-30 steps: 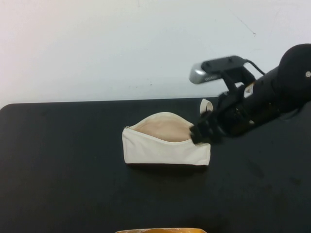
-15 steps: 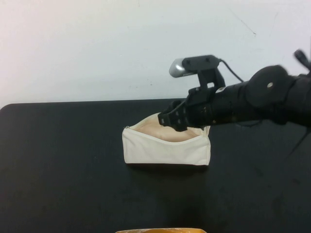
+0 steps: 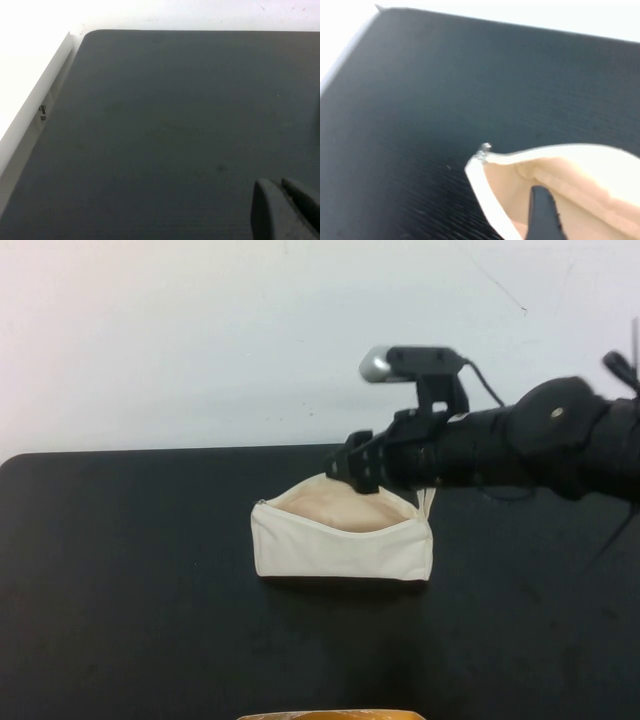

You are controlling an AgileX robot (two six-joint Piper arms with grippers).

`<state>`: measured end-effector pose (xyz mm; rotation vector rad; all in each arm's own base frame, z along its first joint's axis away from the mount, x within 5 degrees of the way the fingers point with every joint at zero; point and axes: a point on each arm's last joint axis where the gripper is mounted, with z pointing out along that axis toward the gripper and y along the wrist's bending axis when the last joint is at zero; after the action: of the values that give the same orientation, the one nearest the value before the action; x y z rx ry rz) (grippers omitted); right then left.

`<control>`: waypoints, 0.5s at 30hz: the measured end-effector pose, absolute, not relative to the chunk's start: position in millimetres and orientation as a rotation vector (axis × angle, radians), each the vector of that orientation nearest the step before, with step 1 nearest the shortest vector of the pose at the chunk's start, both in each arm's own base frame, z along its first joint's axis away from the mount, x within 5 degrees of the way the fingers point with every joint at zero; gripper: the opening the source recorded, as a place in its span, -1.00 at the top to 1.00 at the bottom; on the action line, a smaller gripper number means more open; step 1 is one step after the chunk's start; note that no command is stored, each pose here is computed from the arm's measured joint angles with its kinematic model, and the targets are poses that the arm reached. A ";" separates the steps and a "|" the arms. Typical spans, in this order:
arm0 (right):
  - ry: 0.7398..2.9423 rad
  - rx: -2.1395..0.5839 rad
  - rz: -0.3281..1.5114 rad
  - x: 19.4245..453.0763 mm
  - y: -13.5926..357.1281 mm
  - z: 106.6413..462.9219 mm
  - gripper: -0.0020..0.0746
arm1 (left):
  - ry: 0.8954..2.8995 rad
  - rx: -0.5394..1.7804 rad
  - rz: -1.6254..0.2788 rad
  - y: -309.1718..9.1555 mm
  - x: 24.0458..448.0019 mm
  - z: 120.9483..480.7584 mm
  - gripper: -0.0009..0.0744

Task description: Put eraser into pencil case

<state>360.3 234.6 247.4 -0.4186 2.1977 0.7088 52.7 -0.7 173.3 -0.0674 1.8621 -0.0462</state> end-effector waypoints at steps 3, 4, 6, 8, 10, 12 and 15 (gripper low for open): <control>2.171 -0.424 0.732 356.0 229.3 264.0 0.11 | 1.862 -0.067 -0.046 -0.7 52.7 173.3 0.98; 2.156 -0.439 0.739 353.3 227.1 271.6 0.25 | 1.862 -0.067 -0.046 -0.7 52.7 173.3 0.98; 2.115 -0.491 0.748 345.3 223.3 289.3 0.59 | 1.862 -0.067 -0.046 -0.7 52.7 173.3 0.98; 2.063 -0.540 0.745 333.0 218.0 308.0 0.79 | 1.862 -0.067 -0.046 -0.7 52.7 173.3 0.98; 2.015 -0.580 0.729 320.0 211.1 322.5 0.88 | 1.862 -0.067 -0.046 -0.7 52.7 173.3 0.98; 1.955 -0.620 0.705 300.2 200.1 339.6 0.92 | 1.862 -0.067 -0.046 -0.7 52.7 173.3 0.98; 1.868 -0.669 0.671 264.7 180.3 360.2 0.94 | 1.862 -0.067 -0.046 -0.7 52.7 173.3 0.98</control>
<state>264.7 180.3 360.2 -0.6691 1.8681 0.6707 52.7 -0.7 173.3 -0.0674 1.8621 -0.0462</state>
